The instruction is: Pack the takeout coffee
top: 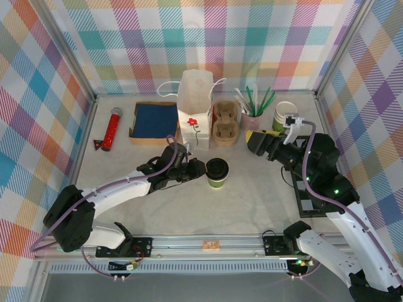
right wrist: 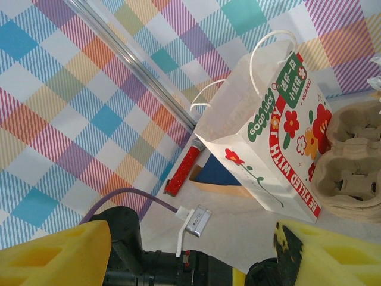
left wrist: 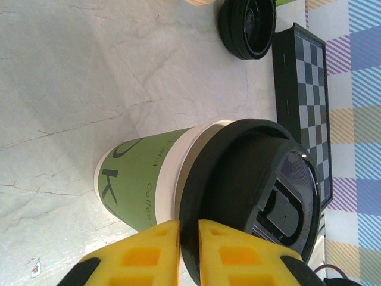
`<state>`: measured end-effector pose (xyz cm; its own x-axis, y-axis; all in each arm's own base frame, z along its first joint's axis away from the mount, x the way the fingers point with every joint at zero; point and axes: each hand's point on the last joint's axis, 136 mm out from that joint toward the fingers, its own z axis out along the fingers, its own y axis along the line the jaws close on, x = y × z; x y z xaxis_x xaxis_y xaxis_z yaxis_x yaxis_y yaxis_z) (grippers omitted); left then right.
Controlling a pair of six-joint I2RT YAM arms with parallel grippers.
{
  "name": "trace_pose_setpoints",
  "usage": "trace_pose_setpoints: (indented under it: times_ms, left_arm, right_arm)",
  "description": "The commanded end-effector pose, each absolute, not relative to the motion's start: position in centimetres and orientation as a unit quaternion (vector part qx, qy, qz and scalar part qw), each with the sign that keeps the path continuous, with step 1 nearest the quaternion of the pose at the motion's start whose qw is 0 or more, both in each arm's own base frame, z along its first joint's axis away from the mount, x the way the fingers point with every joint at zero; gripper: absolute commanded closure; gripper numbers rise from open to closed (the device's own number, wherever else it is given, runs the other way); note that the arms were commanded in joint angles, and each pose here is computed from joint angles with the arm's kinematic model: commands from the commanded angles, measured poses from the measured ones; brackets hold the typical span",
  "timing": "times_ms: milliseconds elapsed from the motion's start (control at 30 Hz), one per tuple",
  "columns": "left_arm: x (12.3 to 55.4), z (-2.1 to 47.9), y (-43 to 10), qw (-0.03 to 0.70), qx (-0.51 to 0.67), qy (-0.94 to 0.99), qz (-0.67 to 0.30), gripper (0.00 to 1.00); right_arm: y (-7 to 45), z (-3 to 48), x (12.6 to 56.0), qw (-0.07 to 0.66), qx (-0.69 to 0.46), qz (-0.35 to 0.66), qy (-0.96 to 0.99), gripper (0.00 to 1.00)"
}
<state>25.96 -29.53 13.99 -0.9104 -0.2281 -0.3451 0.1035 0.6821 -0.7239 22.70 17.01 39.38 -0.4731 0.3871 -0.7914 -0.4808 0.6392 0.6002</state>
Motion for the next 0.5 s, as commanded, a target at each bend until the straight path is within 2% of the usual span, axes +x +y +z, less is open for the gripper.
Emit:
trace_pose_setpoints:
  times_ms: [0,467]
  left_arm:
    - [26.1,14.73,-30.19,0.215,-0.023,0.891,-0.4,0.83]
    - [26.23,14.4,-30.35,0.217,-0.024,0.892,-0.395,0.83]
  right_arm:
    - [16.62,39.7,22.73,0.522,-0.026,0.423,0.741,0.28]
    - [16.43,39.55,22.64,0.523,-0.024,0.421,0.74,0.28]
